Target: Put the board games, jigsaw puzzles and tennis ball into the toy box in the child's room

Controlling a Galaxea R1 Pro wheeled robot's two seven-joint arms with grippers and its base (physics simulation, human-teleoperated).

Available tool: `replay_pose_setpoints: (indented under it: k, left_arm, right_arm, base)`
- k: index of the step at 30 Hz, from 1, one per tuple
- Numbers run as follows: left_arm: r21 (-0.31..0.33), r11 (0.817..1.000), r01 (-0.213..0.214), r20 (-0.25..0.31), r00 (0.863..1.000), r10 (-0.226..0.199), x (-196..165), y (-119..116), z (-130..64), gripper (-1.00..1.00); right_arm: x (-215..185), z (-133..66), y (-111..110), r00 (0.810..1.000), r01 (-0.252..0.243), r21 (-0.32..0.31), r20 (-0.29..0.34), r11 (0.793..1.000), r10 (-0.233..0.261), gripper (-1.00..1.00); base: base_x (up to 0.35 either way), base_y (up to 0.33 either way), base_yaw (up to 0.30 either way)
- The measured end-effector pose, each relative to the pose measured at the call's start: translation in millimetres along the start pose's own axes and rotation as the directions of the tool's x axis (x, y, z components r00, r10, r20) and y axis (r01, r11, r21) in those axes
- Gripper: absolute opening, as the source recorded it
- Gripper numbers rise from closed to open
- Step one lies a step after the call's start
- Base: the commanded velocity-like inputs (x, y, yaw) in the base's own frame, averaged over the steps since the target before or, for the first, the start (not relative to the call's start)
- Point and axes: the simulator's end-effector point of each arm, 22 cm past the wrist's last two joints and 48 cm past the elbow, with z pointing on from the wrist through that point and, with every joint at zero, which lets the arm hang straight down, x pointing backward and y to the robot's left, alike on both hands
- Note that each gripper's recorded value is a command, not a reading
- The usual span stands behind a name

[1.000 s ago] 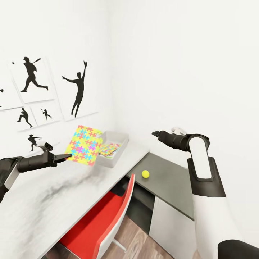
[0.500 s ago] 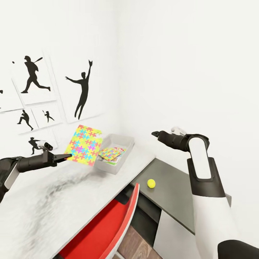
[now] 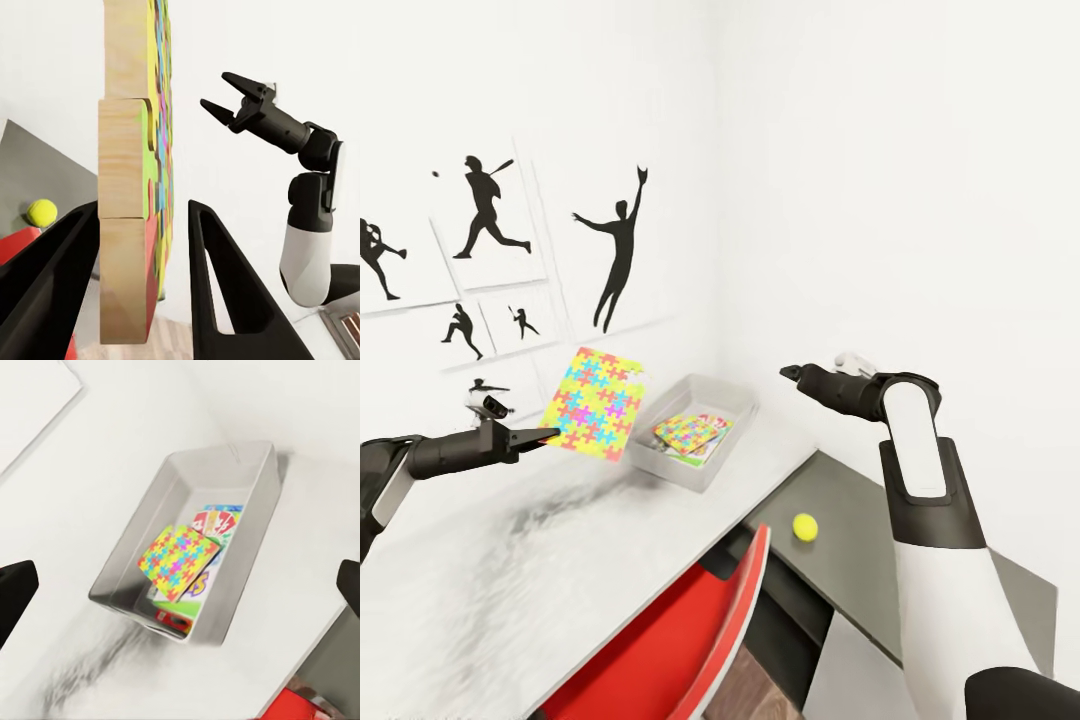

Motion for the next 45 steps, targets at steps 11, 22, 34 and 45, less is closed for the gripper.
replay_pose_setpoints:
  k: [11, 22, 34, 45]
  left_arm:
    - [0.000, 1.000, 0.000, 0.000, 1.000, 0.000, -0.1, -0.3, 0.0, -1.00]
    - [0.000, 1.000, 0.001, 0.000, 1.000, -0.001, -0.1, 0.1, 0.1, -1.00]
    - [0.000, 1.000, 0.002, -0.001, 1.000, -0.002, 0.2, 0.2, 0.3, -1.00]
    - [0.000, 1.000, 0.002, -0.001, 1.000, -0.002, 0.2, -0.1, 0.3, -1.00]
  right_arm:
    - [3.1, -1.1, 9.8, 1.000, -0.022, -0.045, -0.015, 0.999, 0.022, 1.00]
    - [3.5, -0.8, 10.6, 1.000, -0.025, -0.049, -0.017, 0.998, 0.024, 1.00]
    - [4.1, -0.4, 10.7, 1.000, -0.023, -0.049, -0.019, 0.999, 0.023, 1.00]
    - [4.4, -0.7, 11.7, 1.000, -0.022, -0.051, -0.019, 0.998, 0.022, 1.00]
  base:
    - [0.173, -0.074, 0.060]
    - [0.094, -0.001, 0.026]
    - [0.026, -0.075, 0.156]
    - [0.116, -0.067, 0.017]
